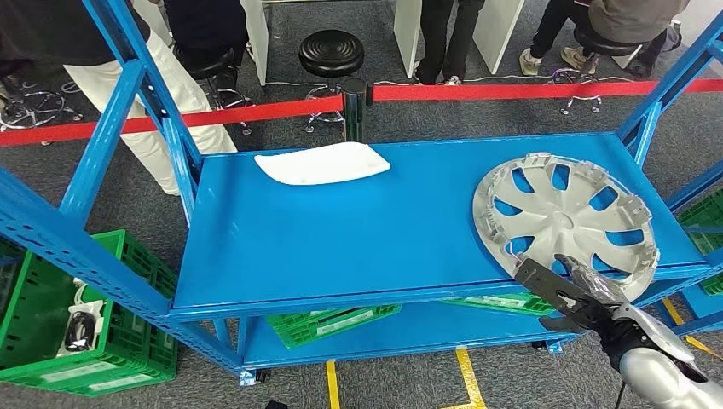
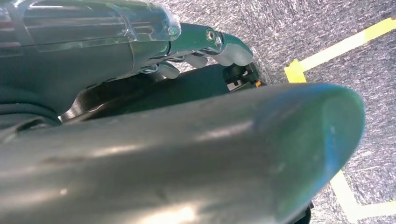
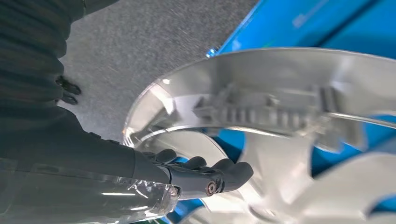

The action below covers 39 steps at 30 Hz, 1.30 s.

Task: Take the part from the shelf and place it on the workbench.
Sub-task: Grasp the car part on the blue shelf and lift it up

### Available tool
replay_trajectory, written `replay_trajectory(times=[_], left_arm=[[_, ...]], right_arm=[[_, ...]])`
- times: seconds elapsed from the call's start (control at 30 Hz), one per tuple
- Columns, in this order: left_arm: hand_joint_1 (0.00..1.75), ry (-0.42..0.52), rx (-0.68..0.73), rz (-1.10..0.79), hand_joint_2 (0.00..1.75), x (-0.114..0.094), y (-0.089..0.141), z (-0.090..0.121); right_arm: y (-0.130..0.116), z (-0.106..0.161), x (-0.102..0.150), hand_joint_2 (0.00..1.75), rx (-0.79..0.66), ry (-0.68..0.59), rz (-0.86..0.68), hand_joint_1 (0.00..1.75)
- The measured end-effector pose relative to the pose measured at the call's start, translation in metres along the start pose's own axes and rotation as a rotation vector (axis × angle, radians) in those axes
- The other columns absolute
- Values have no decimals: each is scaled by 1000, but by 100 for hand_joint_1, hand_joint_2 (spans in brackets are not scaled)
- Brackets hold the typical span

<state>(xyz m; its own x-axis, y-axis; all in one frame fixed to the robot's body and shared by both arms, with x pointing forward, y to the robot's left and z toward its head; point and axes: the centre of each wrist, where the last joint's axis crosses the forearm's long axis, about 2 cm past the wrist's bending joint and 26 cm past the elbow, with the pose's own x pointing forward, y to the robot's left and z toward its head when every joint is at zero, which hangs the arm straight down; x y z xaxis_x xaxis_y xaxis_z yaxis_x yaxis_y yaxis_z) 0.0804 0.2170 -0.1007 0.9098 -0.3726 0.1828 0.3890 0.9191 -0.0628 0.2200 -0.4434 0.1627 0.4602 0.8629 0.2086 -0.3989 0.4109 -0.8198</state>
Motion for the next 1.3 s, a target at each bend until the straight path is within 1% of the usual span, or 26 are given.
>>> replay_trajectory(times=[0.17, 0.43, 1.0, 1.13, 1.3], left_arm=[[0, 1, -3, -1, 0, 0, 0, 0], [0, 3, -4, 0, 0, 0, 0, 0], [0, 4, -4, 2, 0, 0, 0, 0], [0, 4, -4, 2, 0, 0, 0, 0], [0, 4, -3, 3, 0, 0, 0, 0]], right_arm=[[-1, -3, -7, 175, 13, 13, 36, 0], [2, -8, -10, 175, -1, -12, 83, 0], [4, -14, -11, 175, -30, -50, 114, 0], [6, -15, -11, 175, -31, -56, 119, 173], [8, -16, -11, 175, -30, -54, 122, 175]])
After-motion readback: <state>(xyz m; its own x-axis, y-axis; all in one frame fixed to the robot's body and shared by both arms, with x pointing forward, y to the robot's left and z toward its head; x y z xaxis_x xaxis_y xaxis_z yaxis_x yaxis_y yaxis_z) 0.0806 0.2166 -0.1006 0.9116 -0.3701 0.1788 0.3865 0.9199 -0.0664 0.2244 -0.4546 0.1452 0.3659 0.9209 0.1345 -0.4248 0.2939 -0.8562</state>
